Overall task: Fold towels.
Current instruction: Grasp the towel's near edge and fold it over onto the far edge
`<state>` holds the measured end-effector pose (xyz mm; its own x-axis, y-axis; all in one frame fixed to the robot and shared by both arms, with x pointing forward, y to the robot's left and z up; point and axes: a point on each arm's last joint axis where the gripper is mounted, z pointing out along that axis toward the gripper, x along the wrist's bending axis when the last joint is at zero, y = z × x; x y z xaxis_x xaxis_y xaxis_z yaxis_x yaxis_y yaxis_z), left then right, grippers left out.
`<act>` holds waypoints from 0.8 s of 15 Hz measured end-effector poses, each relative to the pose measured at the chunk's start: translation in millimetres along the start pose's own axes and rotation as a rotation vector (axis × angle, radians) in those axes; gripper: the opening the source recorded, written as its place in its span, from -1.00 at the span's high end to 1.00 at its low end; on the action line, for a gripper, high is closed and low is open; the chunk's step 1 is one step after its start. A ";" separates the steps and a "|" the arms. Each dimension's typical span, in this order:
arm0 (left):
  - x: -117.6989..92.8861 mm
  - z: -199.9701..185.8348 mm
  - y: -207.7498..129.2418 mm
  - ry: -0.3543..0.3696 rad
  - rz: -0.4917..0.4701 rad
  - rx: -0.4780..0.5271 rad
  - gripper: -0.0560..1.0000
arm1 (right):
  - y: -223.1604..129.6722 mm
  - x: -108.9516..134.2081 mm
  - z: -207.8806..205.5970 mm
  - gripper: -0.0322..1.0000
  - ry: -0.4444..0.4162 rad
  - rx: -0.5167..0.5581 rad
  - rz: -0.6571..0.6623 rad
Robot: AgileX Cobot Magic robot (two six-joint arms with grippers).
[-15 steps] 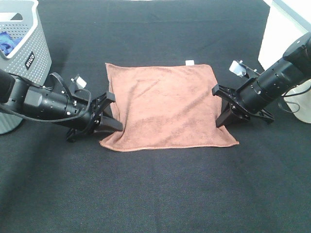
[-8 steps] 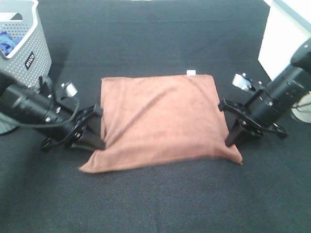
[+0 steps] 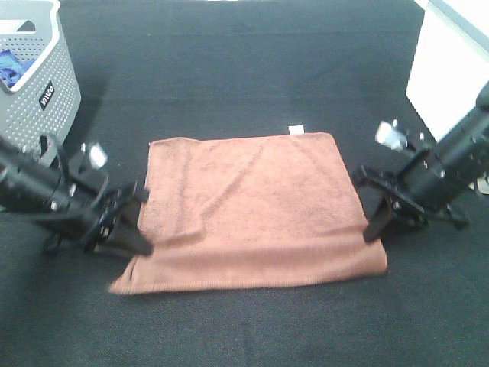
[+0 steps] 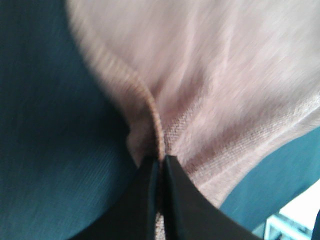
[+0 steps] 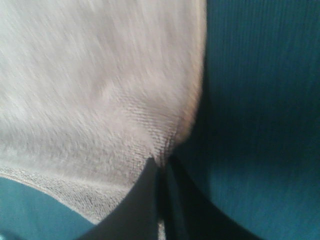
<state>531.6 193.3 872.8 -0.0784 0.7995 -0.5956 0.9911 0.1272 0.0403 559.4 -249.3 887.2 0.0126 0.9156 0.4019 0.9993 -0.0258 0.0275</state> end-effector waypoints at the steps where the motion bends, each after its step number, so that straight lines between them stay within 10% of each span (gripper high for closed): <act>1: -5.5 -2.8 9.9 -0.009 0.012 -0.036 0.87 | 9.8 2.7 -5.6 0.94 -0.002 -0.044 -0.016; 7: -41.2 -35.8 91.3 0.032 0.105 -0.418 0.87 | 115.5 28.0 -40.9 0.94 0.039 -0.294 -0.138; 12: -40.4 -14.7 134.7 0.033 0.103 -0.469 0.87 | 158.5 24.1 -23.6 0.94 0.050 -0.322 -0.132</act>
<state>666.7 186.8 914.1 0.0066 0.8389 -0.5442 0.8386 0.2918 0.4600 717.3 -240.8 922.8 -0.1255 0.8989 0.4197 0.9296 -0.0411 0.3662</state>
